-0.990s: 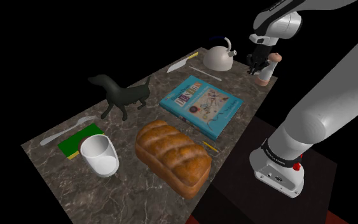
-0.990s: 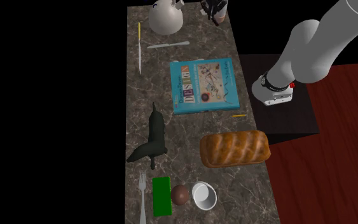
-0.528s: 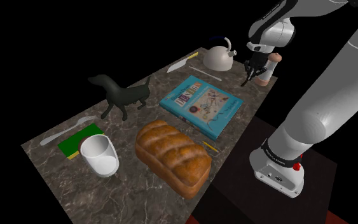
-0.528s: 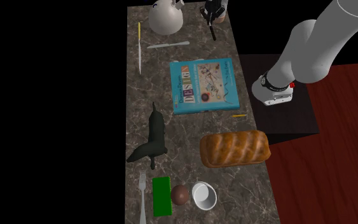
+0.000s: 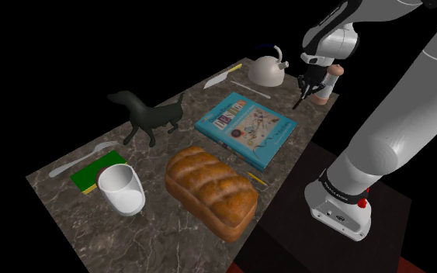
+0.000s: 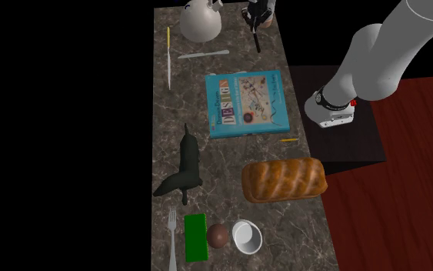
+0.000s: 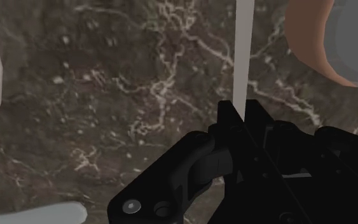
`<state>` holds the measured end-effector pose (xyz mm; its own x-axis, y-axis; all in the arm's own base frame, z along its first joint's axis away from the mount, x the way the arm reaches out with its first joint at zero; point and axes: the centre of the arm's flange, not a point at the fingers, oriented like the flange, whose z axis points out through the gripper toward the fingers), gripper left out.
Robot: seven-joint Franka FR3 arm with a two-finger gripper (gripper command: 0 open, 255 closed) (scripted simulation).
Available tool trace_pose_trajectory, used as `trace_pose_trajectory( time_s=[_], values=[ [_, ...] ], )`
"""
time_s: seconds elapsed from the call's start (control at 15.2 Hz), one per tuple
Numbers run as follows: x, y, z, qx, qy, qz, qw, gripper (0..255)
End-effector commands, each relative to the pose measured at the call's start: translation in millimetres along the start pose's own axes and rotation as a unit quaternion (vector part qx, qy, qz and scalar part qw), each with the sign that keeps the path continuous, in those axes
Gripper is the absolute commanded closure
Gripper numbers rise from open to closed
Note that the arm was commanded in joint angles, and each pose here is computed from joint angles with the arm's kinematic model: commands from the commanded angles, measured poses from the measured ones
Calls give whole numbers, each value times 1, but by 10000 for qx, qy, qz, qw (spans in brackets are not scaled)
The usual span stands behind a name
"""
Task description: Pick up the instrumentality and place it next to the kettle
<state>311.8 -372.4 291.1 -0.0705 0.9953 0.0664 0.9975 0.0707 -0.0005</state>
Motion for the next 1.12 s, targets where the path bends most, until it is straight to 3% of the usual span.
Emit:
trace_pose_trajectory(
  time_s=[0.0,0.33,0.59,1.06],
  values=[
    [0,0,0,0,0,0,10000,0],
    [0,0,0,0,0,0,10000,0],
    [0,0,-50,0,0,0,10000,0],
    [0,0,-50,0,0,0,10000,0]
  ],
)
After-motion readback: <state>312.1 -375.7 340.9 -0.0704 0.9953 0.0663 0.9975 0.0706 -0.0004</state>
